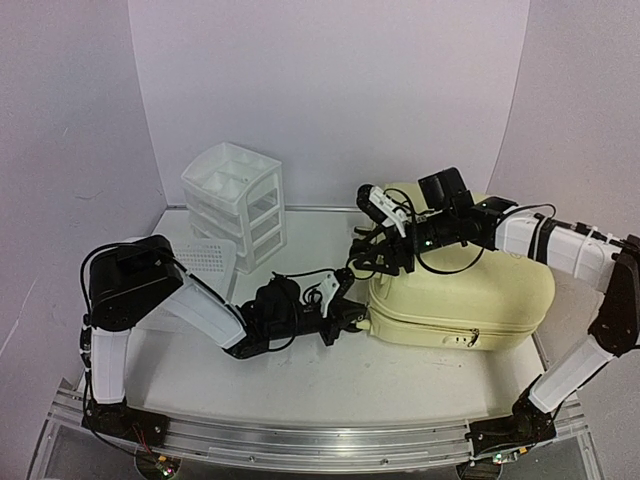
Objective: Open, take out, and arrange the luggage
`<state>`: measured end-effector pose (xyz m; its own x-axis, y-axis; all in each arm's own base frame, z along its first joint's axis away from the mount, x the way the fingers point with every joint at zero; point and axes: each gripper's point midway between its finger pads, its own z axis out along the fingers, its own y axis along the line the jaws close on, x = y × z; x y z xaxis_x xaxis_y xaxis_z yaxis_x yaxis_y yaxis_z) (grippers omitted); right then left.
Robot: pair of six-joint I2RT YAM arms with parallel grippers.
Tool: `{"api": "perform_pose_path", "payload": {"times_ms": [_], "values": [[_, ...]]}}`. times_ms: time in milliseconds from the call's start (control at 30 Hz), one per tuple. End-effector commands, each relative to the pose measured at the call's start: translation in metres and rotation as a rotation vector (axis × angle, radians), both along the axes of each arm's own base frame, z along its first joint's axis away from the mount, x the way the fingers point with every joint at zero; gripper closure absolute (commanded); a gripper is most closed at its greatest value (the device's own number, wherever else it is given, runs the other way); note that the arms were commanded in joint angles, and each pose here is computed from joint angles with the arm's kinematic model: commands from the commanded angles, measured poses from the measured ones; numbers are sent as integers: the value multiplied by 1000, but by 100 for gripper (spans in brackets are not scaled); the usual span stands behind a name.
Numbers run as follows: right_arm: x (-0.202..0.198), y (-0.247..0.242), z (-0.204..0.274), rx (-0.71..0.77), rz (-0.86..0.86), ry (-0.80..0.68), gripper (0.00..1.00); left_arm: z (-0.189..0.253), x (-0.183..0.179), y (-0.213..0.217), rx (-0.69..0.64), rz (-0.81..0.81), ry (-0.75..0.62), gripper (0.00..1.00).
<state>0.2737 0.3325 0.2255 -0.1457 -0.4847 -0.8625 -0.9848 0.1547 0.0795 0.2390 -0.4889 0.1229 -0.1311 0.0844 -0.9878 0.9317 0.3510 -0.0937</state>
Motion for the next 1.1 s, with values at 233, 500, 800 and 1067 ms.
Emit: {"api": "perform_pose_path", "payload": {"times_ms": [233, 500, 800, 1067], "values": [[-33, -21, -18, -144, -125, 389, 75, -12, 45, 46, -103, 111, 133, 100], [-73, -22, -10, -95, 123, 369, 75, -15, 43, 39, -145, 75, 127, 100], [-110, -27, -2, -74, 279, 469, 79, -29, 72, 21, -124, 81, 189, 100], [-125, -37, -4, -101, 270, 518, 81, -27, 114, 7, -184, 66, 286, 100]]}}
